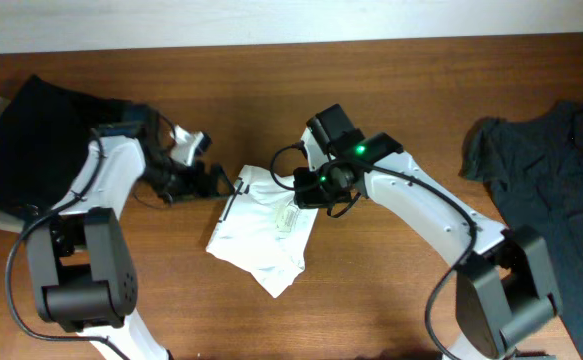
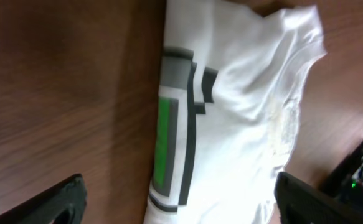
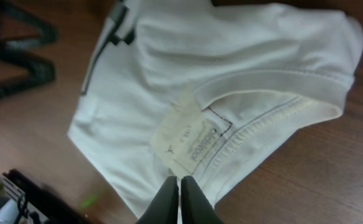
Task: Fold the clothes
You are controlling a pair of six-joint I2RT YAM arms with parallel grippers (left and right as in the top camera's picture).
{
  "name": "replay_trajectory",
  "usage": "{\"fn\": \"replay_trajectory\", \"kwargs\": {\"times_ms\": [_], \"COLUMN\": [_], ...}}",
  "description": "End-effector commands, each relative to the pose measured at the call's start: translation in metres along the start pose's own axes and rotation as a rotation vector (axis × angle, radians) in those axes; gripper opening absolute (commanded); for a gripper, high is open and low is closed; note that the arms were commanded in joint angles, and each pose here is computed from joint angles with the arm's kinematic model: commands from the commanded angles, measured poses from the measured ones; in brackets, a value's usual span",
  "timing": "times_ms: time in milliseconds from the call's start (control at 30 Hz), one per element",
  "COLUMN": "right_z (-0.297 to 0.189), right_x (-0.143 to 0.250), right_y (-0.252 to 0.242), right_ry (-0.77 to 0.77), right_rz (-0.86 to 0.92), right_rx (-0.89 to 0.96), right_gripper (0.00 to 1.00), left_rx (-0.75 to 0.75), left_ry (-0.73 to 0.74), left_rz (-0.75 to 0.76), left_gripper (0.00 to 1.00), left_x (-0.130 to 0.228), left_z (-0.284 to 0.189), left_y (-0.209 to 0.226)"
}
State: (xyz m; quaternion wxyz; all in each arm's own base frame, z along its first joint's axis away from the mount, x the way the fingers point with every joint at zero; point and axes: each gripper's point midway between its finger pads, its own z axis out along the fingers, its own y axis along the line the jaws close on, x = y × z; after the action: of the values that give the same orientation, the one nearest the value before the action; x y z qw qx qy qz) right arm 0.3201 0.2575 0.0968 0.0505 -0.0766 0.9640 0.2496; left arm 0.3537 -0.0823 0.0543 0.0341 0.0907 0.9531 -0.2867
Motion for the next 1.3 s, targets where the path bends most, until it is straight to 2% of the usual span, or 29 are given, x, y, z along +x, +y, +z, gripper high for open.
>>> {"fn": "replay_trajectory", "kwargs": {"times_ms": [0, 133, 200, 333, 367, 433, 467, 500, 567, 667, 767, 933, 1033, 1133, 1267], "right_z": [0.034, 0.065, 0.071, 0.072, 0.072, 0.072, 0.072, 0.072, 0.071, 0.070, 0.069, 0.069, 0.069, 0.069, 0.069], "right_x": [0.010, 0.023, 0.028, 0.028, 0.028, 0.028, 0.028, 0.028, 0.031, 0.037, 0.037, 0.037, 0.037, 0.037, 0.037], "right_y": [-0.017, -0.036, -0.041, -0.041, -0.041, -0.042, -0.042, -0.043, -0.044, -0.047, -0.047, -0.047, -0.047, -0.047, -0.047], "right_ry": [0.090, 0.178, 0.200, 0.202, 0.202, 0.202, 0.200, 0.199, 0.209, 0.229, 0.230, 0.230, 0.229, 0.230, 0.230], "right_rz": [0.136, 0.241, 0.252, 0.253, 0.253, 0.253, 0.253, 0.252, 0.258, 0.284, 0.299, 0.298, 0.298, 0.298, 0.298], "right_rx": [0.037, 0.080, 0.092, 0.095, 0.095, 0.095, 0.099, 0.102, 0.108, 0.130, 0.132, 0.132, 0.132, 0.132, 0.132], "right_gripper": [0.08, 0.08, 0.07, 0.07, 0.07, 0.07, 0.07, 0.07, 0.07, 0.08, 0.07, 0.08, 0.07, 0.07, 0.07], "left_rx": [0.067, 0.081, 0.089, 0.095, 0.096, 0.096, 0.096, 0.095, 0.091, 0.214, 0.229, 0.296, 0.332, 0.377, 0.362], "left_ry": [0.046, 0.138, 0.198, 0.273, 0.282, 0.283, 0.283, 0.284, 0.278, 0.236, 0.235, 0.278, 0.265, 0.262, 0.269], "left_rz": [0.014, 0.031, 0.046, 0.079, 0.093, 0.098, 0.097, 0.092, 0.019, -0.038, -0.087, -0.104, -0.105, -0.122, -0.176], "left_gripper": [0.98, 0.97, 0.92, 0.66, 0.51, 0.44, 0.44, 0.57, 0.69, 0.76, 0.79, 0.77, 0.62, 0.60, 0.59], "left_x": [0.018, 0.032, 0.042, 0.057, 0.059, 0.059, 0.059, 0.059, 0.057, 0.050, 0.055, 0.069, 0.066, 0.065, 0.064], "left_z": [0.026, 0.055, 0.072, 0.091, 0.094, 0.095, 0.095, 0.095, 0.093, 0.084, 0.082, 0.107, 0.107, 0.104, 0.105], "left_y": [-0.012, -0.021, -0.029, -0.044, -0.048, -0.049, -0.049, -0.049, -0.046, -0.055, -0.045, -0.050, -0.056, -0.063, -0.062]}}
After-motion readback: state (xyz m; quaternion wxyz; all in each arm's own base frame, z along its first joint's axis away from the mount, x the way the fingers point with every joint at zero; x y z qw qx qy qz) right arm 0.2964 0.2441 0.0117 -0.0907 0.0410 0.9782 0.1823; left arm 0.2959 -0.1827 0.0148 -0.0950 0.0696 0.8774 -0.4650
